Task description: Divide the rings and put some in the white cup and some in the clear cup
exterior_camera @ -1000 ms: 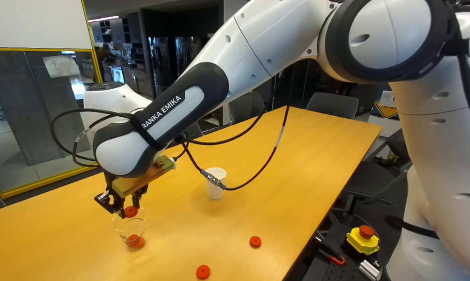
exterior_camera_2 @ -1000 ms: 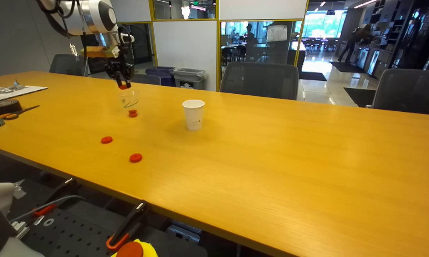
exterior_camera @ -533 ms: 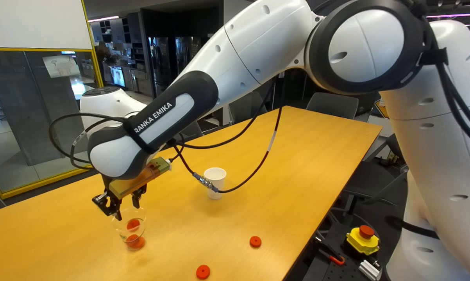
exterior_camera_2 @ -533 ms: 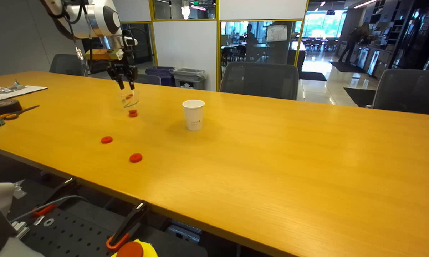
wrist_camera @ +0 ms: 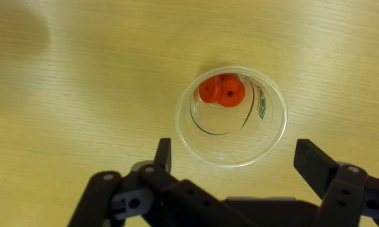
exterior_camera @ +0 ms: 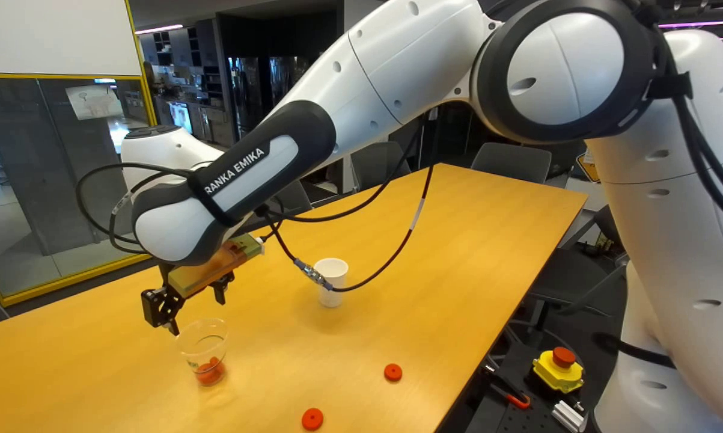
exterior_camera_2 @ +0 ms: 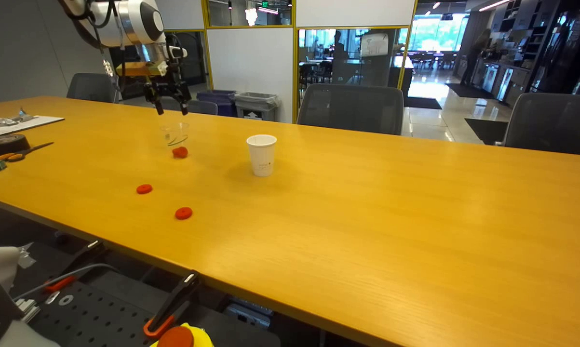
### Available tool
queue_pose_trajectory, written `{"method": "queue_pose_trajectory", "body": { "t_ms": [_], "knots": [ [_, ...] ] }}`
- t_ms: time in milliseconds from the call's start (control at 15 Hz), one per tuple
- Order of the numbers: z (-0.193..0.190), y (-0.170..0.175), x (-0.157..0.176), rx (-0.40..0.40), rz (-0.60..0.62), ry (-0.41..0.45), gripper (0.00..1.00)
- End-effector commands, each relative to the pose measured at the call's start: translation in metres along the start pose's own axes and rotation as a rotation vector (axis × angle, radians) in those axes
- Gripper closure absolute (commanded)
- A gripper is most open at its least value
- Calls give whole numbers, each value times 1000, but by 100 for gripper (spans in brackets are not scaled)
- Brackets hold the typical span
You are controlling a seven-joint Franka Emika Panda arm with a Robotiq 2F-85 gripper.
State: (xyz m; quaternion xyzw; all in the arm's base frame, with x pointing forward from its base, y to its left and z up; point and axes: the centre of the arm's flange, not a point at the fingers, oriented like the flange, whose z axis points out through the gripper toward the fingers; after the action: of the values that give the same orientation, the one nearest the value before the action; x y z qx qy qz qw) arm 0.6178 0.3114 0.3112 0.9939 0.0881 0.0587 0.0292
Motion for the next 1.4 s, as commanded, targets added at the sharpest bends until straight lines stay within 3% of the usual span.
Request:
{"method": "queue_pose_trajectory", "body": {
  "t_ms": [0, 333, 667, 1333],
  "knots": [
    [-36, 9, -32, -36, 48, -12, 0],
    [-49, 17, -99, -27, 162, -47, 0],
    [-24, 33, -157, -15, 255, -86, 0],
    [52, 54, -203, 59, 282, -91, 0]
  ]
}}
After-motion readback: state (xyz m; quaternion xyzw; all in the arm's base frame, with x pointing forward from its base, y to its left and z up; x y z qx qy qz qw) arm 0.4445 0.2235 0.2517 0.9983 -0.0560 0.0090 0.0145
